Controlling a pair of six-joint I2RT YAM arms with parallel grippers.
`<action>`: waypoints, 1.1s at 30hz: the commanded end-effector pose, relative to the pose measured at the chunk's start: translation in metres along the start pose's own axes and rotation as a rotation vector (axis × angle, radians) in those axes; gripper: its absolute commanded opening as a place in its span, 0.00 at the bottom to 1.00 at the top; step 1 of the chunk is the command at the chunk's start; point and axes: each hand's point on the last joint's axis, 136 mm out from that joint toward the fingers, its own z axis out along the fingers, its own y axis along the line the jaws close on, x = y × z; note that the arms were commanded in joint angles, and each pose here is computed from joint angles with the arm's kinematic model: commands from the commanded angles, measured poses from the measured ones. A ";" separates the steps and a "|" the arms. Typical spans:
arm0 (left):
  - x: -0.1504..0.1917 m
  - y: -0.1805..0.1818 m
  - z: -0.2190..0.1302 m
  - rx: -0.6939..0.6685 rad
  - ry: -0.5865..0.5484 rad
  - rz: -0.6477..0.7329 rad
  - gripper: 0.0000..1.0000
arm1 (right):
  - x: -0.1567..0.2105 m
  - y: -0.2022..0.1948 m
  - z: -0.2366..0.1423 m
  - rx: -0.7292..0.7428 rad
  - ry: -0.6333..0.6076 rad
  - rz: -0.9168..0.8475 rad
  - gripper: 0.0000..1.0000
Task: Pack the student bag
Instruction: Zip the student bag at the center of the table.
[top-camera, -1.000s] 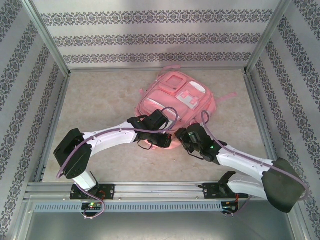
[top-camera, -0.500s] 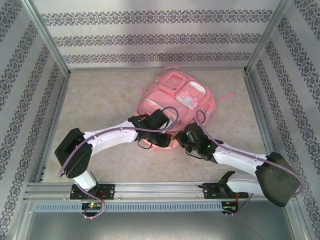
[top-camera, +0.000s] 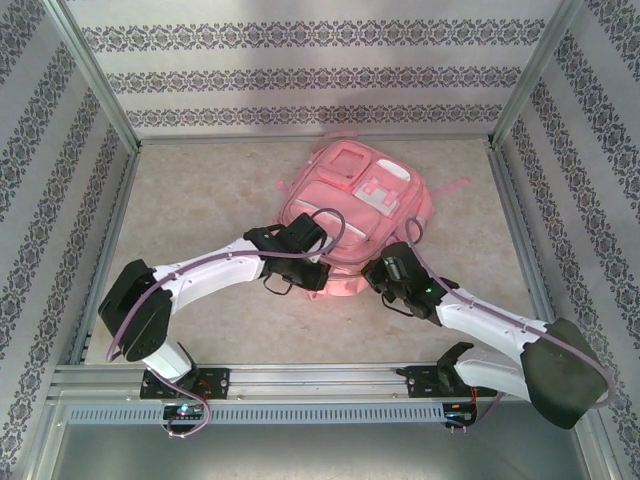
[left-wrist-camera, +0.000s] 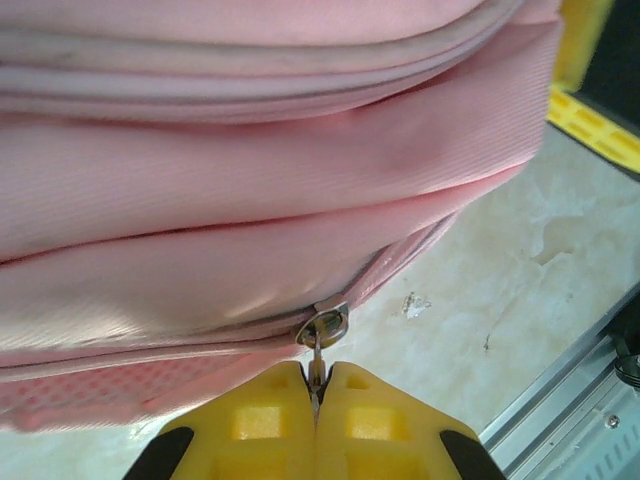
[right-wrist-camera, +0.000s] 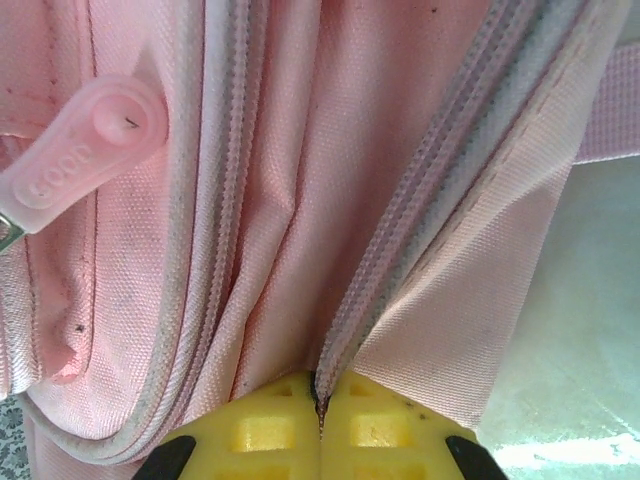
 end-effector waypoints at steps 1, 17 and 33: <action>0.010 0.021 -0.014 -0.031 0.018 -0.039 0.00 | -0.022 -0.025 -0.006 0.082 -0.077 -0.033 0.00; 0.012 0.041 -0.015 0.001 0.009 -0.106 0.00 | -0.065 -0.041 -0.012 0.157 -0.088 -0.079 0.00; 0.040 -0.014 -0.007 0.058 0.038 0.023 0.00 | -0.095 0.063 0.038 -0.040 0.171 -0.308 0.00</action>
